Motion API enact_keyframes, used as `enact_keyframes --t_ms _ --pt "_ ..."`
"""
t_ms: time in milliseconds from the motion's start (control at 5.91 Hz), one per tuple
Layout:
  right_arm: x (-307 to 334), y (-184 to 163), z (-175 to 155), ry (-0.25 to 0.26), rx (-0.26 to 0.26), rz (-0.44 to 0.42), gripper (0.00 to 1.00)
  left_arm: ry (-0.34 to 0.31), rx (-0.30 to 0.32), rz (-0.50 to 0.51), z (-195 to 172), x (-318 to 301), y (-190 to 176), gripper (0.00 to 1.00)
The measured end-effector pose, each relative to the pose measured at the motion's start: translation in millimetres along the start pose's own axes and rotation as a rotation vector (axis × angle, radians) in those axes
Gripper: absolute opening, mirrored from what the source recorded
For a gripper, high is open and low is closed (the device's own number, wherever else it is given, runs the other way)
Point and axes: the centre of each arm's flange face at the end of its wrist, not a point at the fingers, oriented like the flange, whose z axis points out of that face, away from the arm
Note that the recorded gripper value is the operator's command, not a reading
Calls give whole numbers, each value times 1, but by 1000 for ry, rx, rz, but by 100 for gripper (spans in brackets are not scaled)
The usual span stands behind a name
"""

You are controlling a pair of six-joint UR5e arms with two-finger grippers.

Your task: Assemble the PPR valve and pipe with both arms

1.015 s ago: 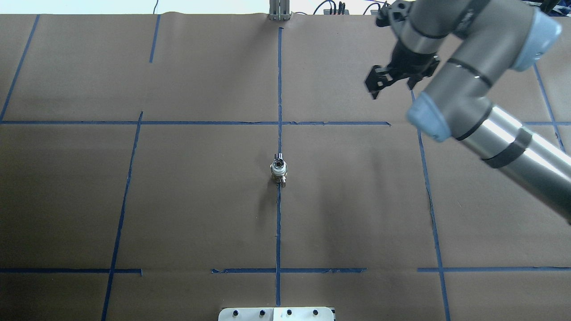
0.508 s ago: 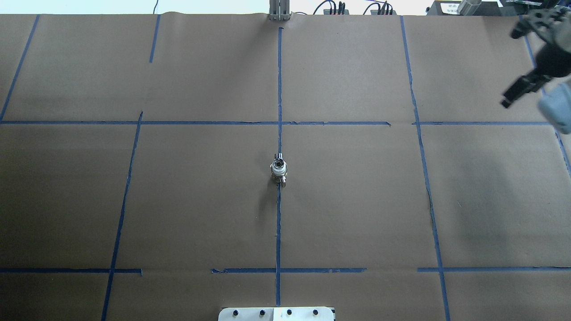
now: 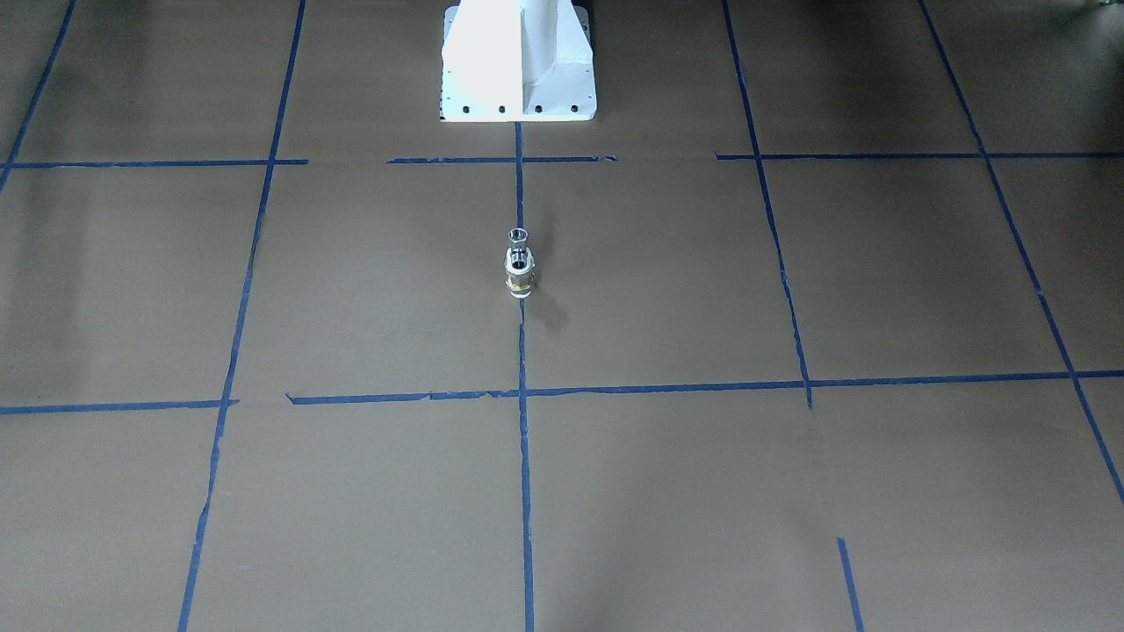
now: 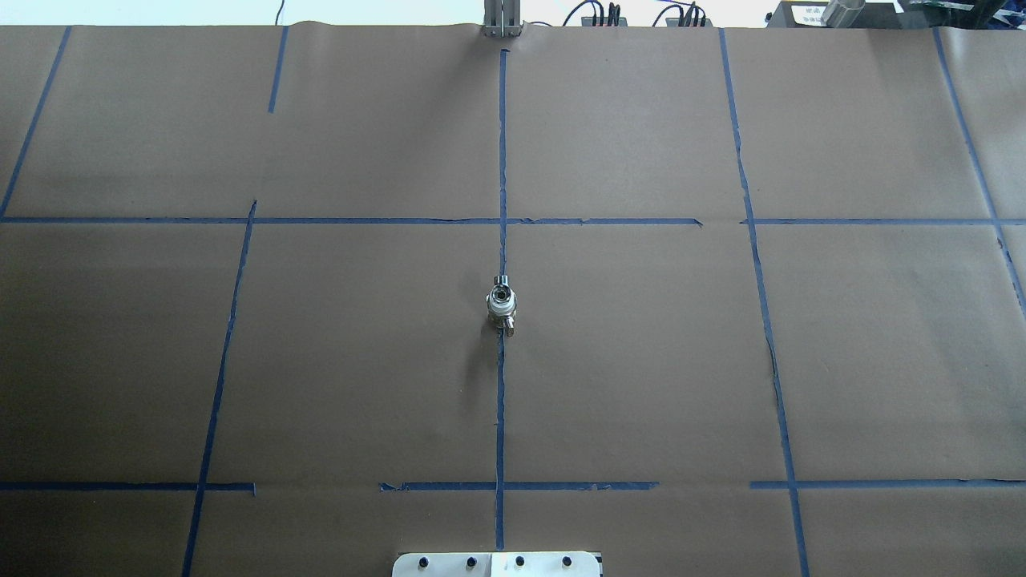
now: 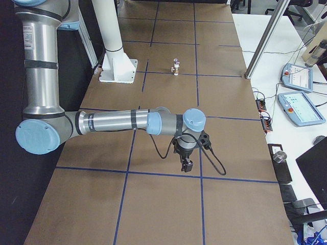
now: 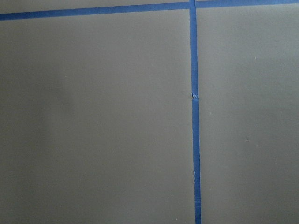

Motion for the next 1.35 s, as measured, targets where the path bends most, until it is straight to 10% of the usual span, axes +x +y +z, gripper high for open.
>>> enact_keyframes --t_ms 1354 --pt "14 41 14 -13 -24 61 100 0 -5 -3 2 -1 10 100"
